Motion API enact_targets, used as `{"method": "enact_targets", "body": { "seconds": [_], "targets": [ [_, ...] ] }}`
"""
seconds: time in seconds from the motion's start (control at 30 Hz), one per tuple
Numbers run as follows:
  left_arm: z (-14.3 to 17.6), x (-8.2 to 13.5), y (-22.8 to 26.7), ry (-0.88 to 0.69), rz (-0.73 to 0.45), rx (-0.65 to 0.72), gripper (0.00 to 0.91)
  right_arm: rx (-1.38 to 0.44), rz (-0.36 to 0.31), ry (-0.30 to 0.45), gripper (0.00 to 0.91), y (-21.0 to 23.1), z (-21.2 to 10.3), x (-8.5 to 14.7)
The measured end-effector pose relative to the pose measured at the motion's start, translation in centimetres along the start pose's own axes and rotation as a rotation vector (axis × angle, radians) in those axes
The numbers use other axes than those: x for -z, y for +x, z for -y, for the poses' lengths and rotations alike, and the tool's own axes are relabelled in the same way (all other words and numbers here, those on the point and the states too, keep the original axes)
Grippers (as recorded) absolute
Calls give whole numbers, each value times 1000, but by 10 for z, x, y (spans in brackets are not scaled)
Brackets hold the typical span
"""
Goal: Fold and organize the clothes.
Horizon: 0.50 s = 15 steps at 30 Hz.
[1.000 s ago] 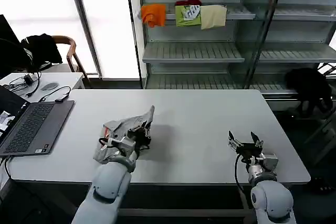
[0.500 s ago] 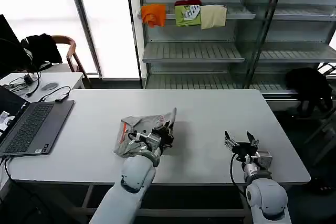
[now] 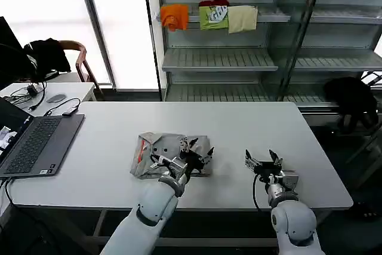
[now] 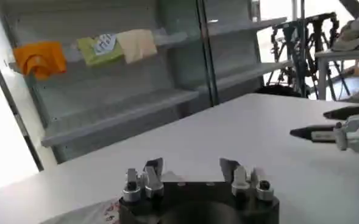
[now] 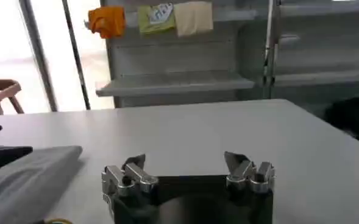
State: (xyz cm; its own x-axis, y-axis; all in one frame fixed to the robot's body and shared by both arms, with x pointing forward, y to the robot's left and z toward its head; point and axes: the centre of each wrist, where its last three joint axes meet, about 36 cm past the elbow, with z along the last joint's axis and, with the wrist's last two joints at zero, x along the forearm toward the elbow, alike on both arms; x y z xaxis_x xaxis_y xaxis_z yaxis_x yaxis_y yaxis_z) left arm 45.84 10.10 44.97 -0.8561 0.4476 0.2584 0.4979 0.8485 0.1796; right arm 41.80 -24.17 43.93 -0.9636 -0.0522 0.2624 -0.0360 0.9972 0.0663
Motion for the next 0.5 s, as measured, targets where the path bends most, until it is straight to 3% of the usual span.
{"method": "enact_targets", "body": {
  "seconds": [0.2, 0.43, 0.5],
  "targets": [
    [-25, 4, 22, 14, 40, 24, 907, 106, -34, -75, 907, -13, -24, -1],
    [-76, -8, 54, 75, 47, 129, 907, 235, -76, -182, 907, -39, -63, -2],
    [-89, -14, 64, 95, 47, 159, 907, 258, -88, -207, 826, -46, -72, -2]
  ]
}}
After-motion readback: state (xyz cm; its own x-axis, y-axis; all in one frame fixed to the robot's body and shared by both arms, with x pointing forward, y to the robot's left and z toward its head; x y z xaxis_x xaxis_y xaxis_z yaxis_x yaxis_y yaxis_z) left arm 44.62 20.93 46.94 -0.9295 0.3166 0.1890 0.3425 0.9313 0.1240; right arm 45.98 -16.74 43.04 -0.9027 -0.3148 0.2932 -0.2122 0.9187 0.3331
